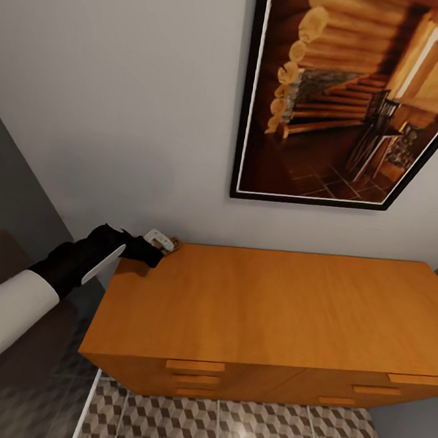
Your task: Take the four mousetraps from the cabinet in the bathroom and place them on the bathroom floor. Make sure all four end up on the same floor surface, and ensure that at least two of them are either under or directly next to the same bathroom sink.
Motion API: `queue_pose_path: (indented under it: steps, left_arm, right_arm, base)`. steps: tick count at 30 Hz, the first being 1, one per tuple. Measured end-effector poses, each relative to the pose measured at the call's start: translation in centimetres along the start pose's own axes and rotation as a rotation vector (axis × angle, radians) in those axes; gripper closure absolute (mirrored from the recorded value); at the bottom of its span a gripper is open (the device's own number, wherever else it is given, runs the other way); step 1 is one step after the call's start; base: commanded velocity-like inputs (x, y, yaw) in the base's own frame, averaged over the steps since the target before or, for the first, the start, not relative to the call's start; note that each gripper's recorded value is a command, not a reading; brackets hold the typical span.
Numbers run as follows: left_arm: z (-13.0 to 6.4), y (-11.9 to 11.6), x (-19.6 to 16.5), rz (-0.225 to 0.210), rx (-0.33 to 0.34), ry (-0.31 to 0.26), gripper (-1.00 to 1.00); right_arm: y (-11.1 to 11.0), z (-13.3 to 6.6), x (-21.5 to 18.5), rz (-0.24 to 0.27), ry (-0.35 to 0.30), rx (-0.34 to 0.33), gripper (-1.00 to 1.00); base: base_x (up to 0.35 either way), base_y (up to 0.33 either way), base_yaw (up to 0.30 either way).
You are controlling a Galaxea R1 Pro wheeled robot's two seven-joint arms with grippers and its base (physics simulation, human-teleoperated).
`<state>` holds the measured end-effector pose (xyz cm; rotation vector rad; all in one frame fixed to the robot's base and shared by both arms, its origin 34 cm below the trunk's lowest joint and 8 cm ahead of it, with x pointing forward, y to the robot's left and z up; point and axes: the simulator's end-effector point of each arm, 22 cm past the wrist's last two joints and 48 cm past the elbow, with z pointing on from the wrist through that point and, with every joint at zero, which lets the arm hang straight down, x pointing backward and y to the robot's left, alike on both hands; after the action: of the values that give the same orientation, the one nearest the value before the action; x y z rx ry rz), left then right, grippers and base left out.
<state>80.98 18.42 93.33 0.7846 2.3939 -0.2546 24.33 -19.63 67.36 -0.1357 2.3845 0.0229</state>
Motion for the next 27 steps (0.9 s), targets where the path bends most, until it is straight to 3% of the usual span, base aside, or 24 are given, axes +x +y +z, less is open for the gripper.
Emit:
queue_pose_path:
  steps: [27]
  left_arm:
    - [0.01,0.06,0.11,0.003,-0.001,0.003,1.00]
  right_arm:
    - [0.00,0.02,0.00,0.000,0.001,0.000,1.00]
  base:
    - [-0.311,0.000,0.000]
